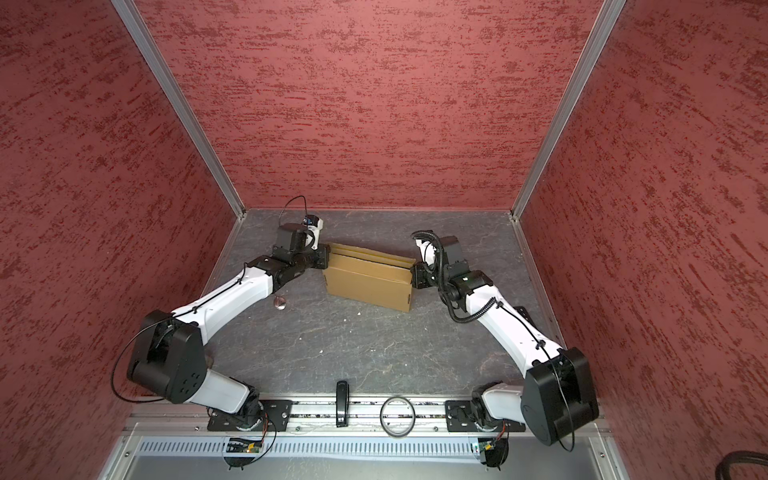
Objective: Assemble paper box
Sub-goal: Fold and tuck the lid into the gap.
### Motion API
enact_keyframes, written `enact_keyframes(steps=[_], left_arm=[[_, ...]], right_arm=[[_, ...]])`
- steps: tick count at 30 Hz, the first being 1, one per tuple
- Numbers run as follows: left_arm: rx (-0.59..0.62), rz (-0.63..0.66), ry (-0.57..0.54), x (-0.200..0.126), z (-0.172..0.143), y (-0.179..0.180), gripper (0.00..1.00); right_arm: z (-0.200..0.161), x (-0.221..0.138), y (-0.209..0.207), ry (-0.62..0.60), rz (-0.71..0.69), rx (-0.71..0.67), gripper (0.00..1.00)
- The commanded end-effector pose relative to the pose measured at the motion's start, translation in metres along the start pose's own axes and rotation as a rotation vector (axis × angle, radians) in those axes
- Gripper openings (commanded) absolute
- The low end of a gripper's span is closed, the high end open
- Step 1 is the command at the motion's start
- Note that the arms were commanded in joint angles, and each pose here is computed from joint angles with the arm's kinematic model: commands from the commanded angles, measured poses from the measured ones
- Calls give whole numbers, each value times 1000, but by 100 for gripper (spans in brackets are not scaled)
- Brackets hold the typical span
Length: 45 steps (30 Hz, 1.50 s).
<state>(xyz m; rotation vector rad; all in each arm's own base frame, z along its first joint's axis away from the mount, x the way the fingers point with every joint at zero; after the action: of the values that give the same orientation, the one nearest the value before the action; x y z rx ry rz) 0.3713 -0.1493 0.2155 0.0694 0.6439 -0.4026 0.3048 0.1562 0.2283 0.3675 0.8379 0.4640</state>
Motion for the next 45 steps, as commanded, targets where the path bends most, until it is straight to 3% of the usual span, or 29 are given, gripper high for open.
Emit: enact_keyframes(steps=[1, 45], left_arm=[[1, -75, 106, 6, -28, -16, 3], [-16, -71, 94, 4, -37, -18, 3]], right_arm=[[9, -1, 25, -6, 117, -23, 5], [7, -2, 30, 19, 149, -14, 9]])
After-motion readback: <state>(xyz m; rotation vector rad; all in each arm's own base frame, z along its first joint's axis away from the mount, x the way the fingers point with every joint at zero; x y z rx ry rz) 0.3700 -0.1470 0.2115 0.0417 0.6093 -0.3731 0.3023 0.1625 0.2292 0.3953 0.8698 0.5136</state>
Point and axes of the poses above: each gripper's point midway between its finger pads, its own x axis out along the fingers, its own y axis along the line the jaws close on, z = x × y, the point moved 6 cm from there along -x, back along the fingers, and after that the axes turned 11 degrees about x, right-handed, at the moved point
